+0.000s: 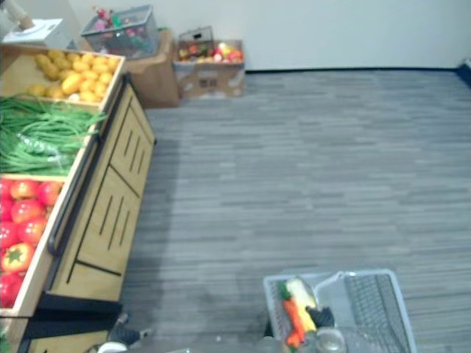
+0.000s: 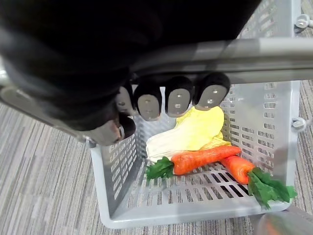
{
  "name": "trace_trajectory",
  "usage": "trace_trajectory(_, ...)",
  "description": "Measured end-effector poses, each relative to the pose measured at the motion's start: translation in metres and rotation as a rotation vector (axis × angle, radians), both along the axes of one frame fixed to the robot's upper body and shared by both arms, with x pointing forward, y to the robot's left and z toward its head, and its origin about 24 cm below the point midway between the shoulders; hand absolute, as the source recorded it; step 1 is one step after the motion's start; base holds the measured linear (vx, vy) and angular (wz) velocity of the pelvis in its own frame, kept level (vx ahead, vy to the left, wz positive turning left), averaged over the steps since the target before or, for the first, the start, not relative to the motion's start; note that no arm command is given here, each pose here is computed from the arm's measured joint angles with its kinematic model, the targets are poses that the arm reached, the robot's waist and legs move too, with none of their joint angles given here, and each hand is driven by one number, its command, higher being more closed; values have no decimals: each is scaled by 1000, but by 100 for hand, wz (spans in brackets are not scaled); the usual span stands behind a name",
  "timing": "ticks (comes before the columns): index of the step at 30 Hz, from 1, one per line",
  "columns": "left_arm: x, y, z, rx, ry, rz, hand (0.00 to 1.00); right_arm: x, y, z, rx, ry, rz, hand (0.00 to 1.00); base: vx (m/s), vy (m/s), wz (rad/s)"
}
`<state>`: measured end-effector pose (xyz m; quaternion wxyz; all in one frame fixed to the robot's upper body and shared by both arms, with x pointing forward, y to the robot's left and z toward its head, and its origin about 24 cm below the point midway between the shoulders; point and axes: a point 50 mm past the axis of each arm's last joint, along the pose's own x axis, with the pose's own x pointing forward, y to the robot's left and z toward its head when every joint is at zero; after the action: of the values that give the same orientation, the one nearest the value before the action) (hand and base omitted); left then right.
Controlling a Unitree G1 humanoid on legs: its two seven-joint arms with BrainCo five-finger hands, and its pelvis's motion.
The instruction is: Pick vegetable in the basket
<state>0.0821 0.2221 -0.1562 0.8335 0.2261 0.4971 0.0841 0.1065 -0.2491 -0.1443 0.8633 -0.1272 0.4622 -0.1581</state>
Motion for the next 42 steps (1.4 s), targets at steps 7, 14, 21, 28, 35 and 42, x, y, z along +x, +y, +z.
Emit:
trace_trajectory(7,12,-4,2,7,-20,-84,0,-5,-7,1,-8,-9,-68,100,-115,103,-26)
trace_trajectory(14,5,7,3,34,-3,-77,0,-22,11,-8,50,34,-99,100,-17,7,-14)
trace_trajectory(21,-3,-2,-2,-57,4,56,0,-34,4,-10,61,69,-137,100,50,-26,-19)
trace_trajectory(28,-15,0,-6,-166,-8,310,0,-53,6,-15,118,84,-263,100,-15,-7,-5)
trace_trajectory(35,-25,-7,-11,-235,8,432,0,-80,6,-19,180,97,-487,100,-12,-10,-1)
trace_trajectory(42,-29,-13,-14,-265,29,468,0,-100,11,-23,225,130,-656,100,-2,-6,-1)
